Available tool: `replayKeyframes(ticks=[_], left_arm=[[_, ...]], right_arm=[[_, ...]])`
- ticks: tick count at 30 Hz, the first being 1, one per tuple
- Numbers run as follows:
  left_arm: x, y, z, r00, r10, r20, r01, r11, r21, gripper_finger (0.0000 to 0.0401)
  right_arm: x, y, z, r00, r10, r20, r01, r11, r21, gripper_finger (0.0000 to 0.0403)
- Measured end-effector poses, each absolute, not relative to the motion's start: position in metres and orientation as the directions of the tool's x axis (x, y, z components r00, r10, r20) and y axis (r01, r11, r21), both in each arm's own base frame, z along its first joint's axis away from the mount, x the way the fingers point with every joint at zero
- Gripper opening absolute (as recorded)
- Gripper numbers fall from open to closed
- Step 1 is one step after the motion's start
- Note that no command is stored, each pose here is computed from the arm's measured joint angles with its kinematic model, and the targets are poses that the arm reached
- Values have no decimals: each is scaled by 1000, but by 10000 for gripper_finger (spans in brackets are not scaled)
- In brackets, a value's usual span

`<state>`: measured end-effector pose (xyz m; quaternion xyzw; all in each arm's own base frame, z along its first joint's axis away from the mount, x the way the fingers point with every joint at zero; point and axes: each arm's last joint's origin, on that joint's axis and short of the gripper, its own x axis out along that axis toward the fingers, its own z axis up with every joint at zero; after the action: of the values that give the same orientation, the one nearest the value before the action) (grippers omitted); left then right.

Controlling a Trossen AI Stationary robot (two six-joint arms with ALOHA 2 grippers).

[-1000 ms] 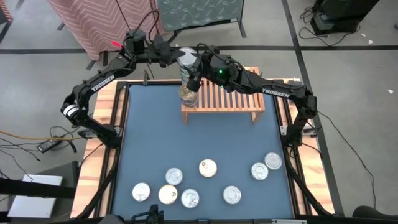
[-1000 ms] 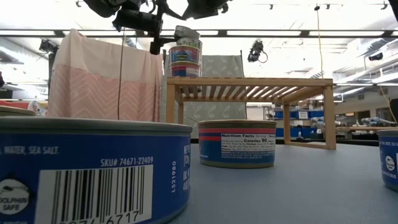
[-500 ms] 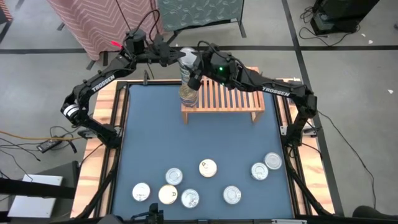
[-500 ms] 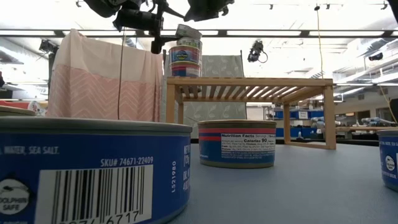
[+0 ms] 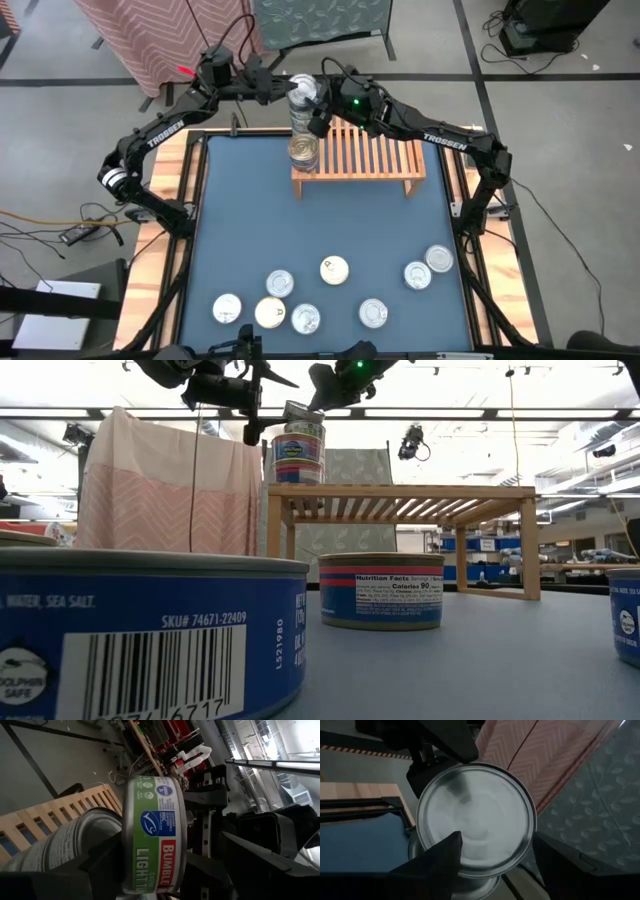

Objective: Stack canned seafood by type on shelf
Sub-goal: Stack the green tuna can on top of the other green tuna cans on the shelf

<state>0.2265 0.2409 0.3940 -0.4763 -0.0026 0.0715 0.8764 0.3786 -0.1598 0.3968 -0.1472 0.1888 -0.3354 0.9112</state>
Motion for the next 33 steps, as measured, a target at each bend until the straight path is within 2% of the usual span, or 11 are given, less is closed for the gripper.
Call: replayKeyframes(ticks=[5, 19, 33], left_arm=[[224, 243, 394, 990, 126, -63, -122, 543, -831, 312], [223, 241, 394, 998, 14, -56, -55, 544, -837, 312], [215, 248, 397, 998, 47, -36, -57, 567, -822, 312]], right_arm=[[379, -160, 396, 703, -667, -246, 558, 733, -390, 250], [380, -160, 391, 696, -663, -275, 544, 737, -400, 247], [380, -156, 399, 691, -678, -249, 564, 722, -401, 250]])
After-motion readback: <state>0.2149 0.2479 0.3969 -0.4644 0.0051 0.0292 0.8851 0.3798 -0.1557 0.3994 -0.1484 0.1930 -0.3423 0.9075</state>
